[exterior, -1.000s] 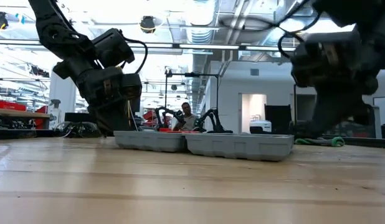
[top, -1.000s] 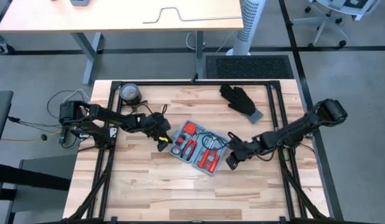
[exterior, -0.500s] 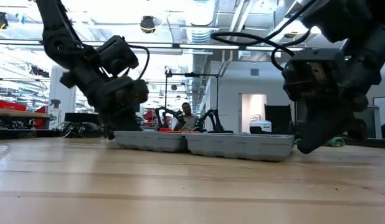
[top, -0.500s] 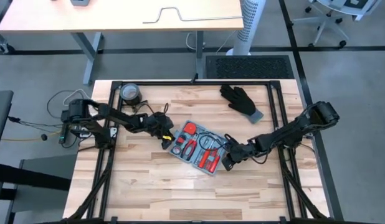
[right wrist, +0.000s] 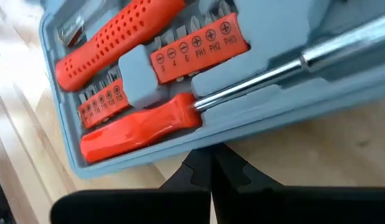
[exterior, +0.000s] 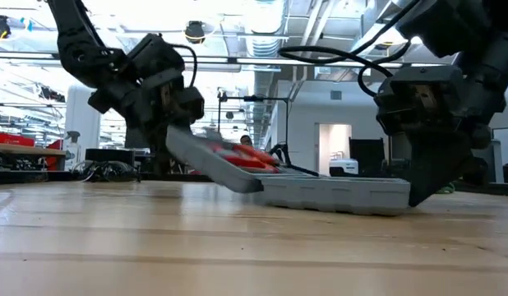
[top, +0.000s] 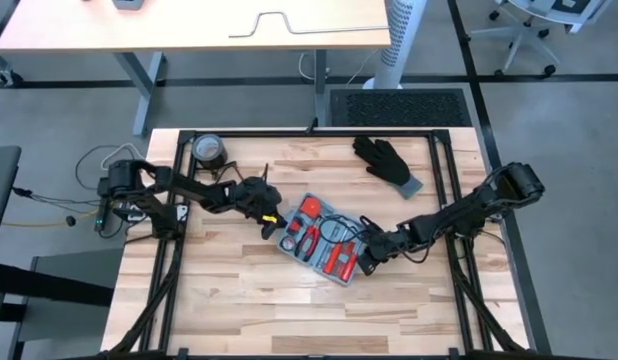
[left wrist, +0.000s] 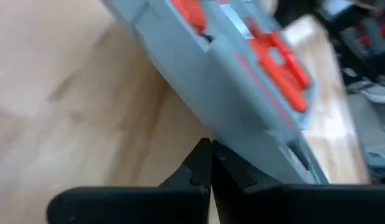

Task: Prefit tool cases
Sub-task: Close the gray toolbox

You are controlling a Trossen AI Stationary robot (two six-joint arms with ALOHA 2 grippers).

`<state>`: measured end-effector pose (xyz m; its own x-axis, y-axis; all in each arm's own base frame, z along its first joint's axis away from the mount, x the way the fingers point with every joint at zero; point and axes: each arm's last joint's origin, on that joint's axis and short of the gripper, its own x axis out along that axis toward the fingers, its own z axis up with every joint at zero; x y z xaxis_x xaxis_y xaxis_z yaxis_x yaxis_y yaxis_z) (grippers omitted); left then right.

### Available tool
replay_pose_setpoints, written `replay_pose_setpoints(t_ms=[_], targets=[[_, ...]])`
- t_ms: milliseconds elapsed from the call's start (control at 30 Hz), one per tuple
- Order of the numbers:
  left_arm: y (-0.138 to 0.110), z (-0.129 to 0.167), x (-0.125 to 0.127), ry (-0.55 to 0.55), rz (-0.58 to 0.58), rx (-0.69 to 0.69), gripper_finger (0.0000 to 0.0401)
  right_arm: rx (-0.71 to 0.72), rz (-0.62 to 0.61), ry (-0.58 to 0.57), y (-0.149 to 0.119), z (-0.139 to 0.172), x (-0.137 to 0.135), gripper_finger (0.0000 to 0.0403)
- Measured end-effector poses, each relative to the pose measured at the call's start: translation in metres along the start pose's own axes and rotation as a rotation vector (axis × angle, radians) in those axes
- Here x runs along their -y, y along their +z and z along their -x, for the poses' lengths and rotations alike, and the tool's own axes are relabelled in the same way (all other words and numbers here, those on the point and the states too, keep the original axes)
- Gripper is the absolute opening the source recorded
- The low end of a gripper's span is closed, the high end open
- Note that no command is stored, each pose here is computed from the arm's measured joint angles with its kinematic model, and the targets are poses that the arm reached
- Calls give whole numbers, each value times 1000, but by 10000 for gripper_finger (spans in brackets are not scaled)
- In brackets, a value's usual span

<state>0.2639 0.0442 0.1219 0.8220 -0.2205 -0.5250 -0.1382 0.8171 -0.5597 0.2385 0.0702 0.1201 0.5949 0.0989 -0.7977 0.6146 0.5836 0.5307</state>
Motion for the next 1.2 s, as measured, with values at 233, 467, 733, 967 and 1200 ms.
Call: replay_pose_setpoints(t_ms=[233,467,733,967,1200], targets=[[4,2,13,-61,-37,16,0,74,-21,17,9,0,-2,0],[5,2,14,-63,-41,26,0,87,-28,38,15,0,-2,0],[22,-2,29,-84,-98,76,0,70,-28,40,20,-1,1,0],[33,-20,45,-100,-165,105,0,91,-33,60,24,-8,1,0],[27,-66,50,-158,-123,10,0,91,-58,67,25,-16,3,0]])
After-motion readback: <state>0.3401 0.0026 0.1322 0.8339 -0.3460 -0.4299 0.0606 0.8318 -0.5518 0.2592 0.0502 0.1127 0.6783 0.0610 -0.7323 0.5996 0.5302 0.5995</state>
